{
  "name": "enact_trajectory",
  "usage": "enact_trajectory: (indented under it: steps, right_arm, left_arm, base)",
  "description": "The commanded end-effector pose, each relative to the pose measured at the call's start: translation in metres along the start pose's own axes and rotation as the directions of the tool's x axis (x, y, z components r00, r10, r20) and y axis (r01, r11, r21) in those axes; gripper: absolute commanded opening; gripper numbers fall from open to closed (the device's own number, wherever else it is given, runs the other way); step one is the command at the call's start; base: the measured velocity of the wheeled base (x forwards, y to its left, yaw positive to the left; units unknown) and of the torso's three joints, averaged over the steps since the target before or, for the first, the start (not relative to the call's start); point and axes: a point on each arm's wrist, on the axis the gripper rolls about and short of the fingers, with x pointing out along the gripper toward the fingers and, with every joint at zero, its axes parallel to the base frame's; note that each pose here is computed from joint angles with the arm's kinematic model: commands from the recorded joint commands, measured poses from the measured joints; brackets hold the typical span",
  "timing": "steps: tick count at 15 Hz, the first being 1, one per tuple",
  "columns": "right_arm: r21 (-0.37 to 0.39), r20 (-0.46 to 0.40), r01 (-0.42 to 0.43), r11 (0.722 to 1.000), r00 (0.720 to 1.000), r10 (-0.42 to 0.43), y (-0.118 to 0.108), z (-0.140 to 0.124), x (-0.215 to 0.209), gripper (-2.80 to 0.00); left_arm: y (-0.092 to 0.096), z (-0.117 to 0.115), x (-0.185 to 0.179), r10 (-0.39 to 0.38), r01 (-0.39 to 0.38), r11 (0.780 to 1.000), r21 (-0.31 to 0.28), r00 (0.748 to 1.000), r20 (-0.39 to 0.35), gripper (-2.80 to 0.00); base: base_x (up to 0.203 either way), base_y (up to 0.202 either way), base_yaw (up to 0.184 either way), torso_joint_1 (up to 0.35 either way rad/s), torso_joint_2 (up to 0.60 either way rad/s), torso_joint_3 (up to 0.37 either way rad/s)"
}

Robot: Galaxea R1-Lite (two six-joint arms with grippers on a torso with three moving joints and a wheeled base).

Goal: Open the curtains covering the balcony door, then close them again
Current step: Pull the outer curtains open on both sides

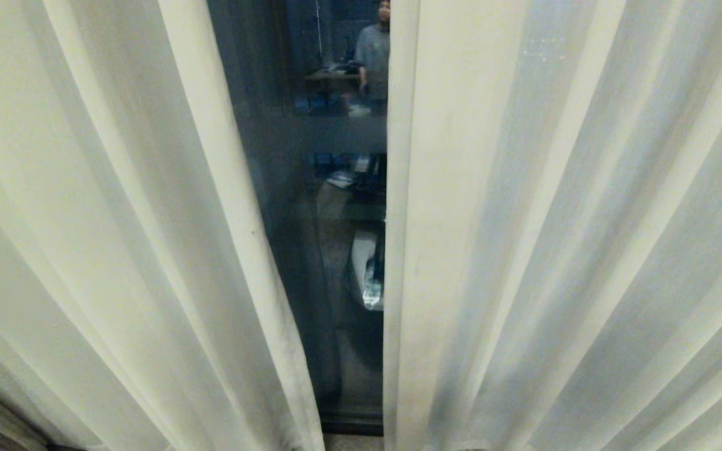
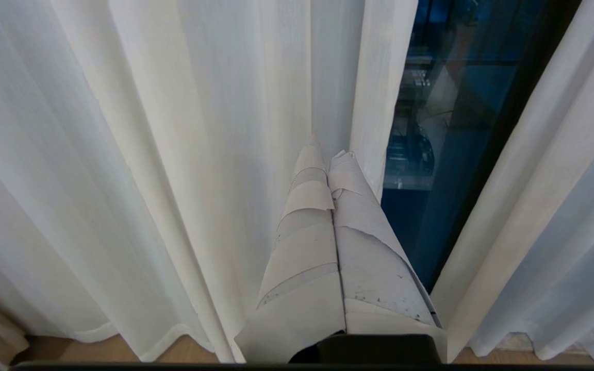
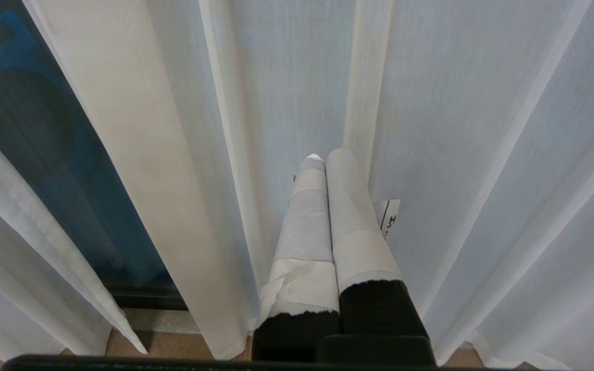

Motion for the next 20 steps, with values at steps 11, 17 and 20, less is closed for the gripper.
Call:
enact_trajectory:
  steps: [11,17,20]
  right_arm:
    - [0.000,0.000,0.000,1.000,1.000,0.000,0.000,0.000,0.000,-2.80]
    - [0.000,0.001,0.000,1.000,1.000,0.000,0.000,0.000,0.000,-2.80]
    - [0.000,-0.001,0.000,1.000,1.000,0.000,0.000,0.000,0.000,-2.80]
  left_arm:
    - [0.000,0.000,0.000,0.000,0.000,1.000,0.001,1.000,0.000,-2.80]
    - [0.000,0.000,0.000,-0.007,0.007,1.000,0.002,1.000,0.001,-2.80]
    - [0.000,0.010,-0.001,-0.005,0.005,1.000,0.003,0.995,0.101,-2.80]
  base:
    - [0.000,0.000,0.000,0.000,0.00,0.000]
    - [0.000,0.000,0.000,0.000,0.00,0.000]
    - [0.000,0.000,0.000,0.000,0.00,0.000]
